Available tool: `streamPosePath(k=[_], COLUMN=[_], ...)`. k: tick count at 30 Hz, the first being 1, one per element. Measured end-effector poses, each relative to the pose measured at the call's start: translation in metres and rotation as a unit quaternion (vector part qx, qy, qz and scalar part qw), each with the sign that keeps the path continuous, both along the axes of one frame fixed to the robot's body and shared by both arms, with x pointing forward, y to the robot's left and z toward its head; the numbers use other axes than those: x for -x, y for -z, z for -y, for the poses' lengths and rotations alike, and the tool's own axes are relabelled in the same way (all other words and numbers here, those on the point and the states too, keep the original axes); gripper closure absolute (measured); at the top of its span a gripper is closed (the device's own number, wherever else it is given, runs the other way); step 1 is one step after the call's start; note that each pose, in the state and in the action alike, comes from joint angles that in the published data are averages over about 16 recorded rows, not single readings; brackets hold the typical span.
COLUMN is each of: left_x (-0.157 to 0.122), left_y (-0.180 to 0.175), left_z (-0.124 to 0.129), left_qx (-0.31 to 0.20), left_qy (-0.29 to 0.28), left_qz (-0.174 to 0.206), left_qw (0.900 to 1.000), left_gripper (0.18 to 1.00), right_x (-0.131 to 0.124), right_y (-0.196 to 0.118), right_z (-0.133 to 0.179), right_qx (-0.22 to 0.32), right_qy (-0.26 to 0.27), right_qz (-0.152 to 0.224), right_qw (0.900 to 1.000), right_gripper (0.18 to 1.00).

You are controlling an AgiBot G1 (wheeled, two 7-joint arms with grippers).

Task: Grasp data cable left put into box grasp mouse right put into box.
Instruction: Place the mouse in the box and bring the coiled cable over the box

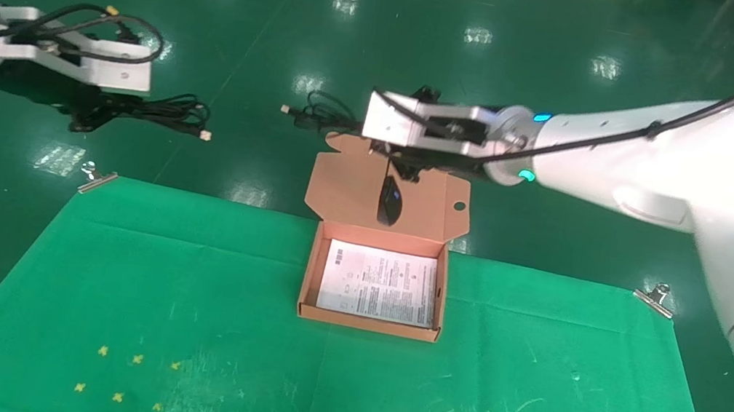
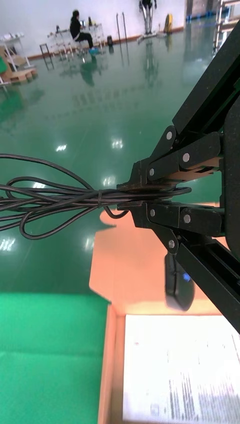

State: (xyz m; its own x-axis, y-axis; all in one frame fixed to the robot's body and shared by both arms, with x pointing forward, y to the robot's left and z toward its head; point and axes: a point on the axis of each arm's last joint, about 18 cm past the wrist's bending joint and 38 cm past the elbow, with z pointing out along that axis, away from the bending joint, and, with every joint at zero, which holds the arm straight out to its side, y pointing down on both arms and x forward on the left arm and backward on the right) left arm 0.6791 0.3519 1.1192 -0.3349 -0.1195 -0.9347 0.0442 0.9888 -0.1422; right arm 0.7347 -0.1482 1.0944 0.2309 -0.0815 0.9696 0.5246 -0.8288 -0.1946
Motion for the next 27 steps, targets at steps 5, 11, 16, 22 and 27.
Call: streamPosePath(k=[5,11,16,22,27], left_x=[0.005,0.009,0.011,0.012,0.012], left_y=[0.003,0.005,0.006,0.006,0.007], left_z=[-0.003,-0.002,-0.002,-0.001,-0.001], left_qx=[0.001,0.002,0.002,0.002,0.002], left_qy=[-0.01,-0.014,-0.015,-0.016,-0.016], left_qz=[-0.001,0.001,0.002,0.003,0.003], left_qw=[0.9999,0.9999,0.9999,0.9999,0.9999], left_gripper=[0.978,0.978,0.978,0.979,0.979], right_x=[-0.001,-0.002,-0.002,-0.008,-0.015], right_y=[0.017,0.037,0.053,0.074,0.091], right_z=[-0.011,-0.024,-0.032,-0.03,-0.018], right_qx=[0.002,-0.001,-0.012,-0.033,-0.047], right_qy=[-0.004,-0.009,-0.01,0.006,0.034], right_qz=[-0.016,-0.037,-0.059,-0.093,-0.124], right_qw=[1.0,0.999,0.998,0.995,0.991], right_gripper=[0.97,0.97,0.97,0.97,0.97])
